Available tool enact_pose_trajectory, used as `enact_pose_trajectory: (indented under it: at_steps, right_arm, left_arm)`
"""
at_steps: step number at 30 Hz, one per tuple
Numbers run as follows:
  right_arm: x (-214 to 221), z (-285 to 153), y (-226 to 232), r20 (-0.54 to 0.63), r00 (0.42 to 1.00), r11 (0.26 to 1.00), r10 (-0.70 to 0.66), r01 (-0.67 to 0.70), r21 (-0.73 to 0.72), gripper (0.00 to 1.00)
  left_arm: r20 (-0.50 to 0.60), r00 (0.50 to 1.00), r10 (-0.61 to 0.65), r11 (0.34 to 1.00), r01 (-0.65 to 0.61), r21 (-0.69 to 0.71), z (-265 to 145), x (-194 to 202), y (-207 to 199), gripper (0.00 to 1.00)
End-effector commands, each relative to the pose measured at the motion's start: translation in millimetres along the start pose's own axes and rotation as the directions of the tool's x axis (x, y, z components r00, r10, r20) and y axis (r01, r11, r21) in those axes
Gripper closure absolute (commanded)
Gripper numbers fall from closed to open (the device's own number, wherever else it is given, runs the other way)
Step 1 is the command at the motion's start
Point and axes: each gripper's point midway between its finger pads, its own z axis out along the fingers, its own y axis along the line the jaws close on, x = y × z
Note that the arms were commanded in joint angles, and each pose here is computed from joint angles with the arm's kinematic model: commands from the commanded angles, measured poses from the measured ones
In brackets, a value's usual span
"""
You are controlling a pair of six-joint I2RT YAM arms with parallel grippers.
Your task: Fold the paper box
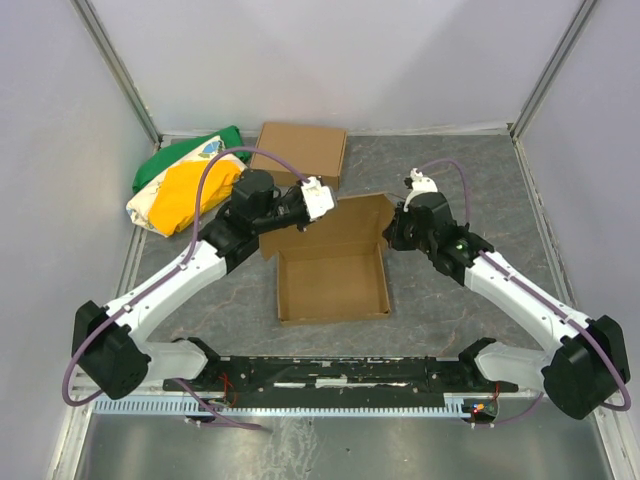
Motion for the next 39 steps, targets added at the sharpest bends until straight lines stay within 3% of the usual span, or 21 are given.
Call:
enact_pose_trajectory:
  at_steps: [1, 6, 12, 17, 28, 39]
  right_arm:
    - [-13.1, 2.3, 10.7, 0.051, 0.981, 0.983, 0.186, -0.185, -0.017, 0.98]
    - [-10.0, -0.5, 17.5, 0.039, 0.987, 0.988, 0.155, -0.155, -0.016, 0.95]
    - [2.8, -5.9, 46.4, -0.007, 1.0, 0.993, -0.01, 0.009, -0.12, 0.69]
    - [5.3, -4.5, 57.4, -0.003, 0.998, 0.983, -0.06, 0.059, -0.173, 0.53]
    - [-4.9, 15.8, 69.8, 0.023, 0.995, 0.975, -0.098, 0.101, -0.2, 0.39]
    - [-0.5, 28.9, 89.1, 0.002, 0.996, 0.954, -0.09, 0.086, -0.287, 0.39]
  left_arm:
    - [0.116, 0.992, -0.05, 0.998, 0.055, -0.041, -8.1, -32.4, -0.5, 0.97]
    - [0.124, 0.989, -0.076, 0.996, 0.08, -0.03, -7.0, -33.3, -8.1, 0.97]
    - [0.115, 0.99, -0.085, 0.996, 0.087, -0.011, -2.1, -27.5, -14.7, 0.97]
    - [0.125, 0.988, -0.087, 0.996, 0.088, -0.002, -1.8, -29.1, -17.0, 0.97]
    - [0.135, 0.986, -0.101, 0.995, 0.098, 0.025, -0.6, -29.4, -23.7, 0.97]
    - [0.125, 0.985, -0.116, 0.993, 0.11, 0.051, 6.0, -23.0, -30.3, 0.97]
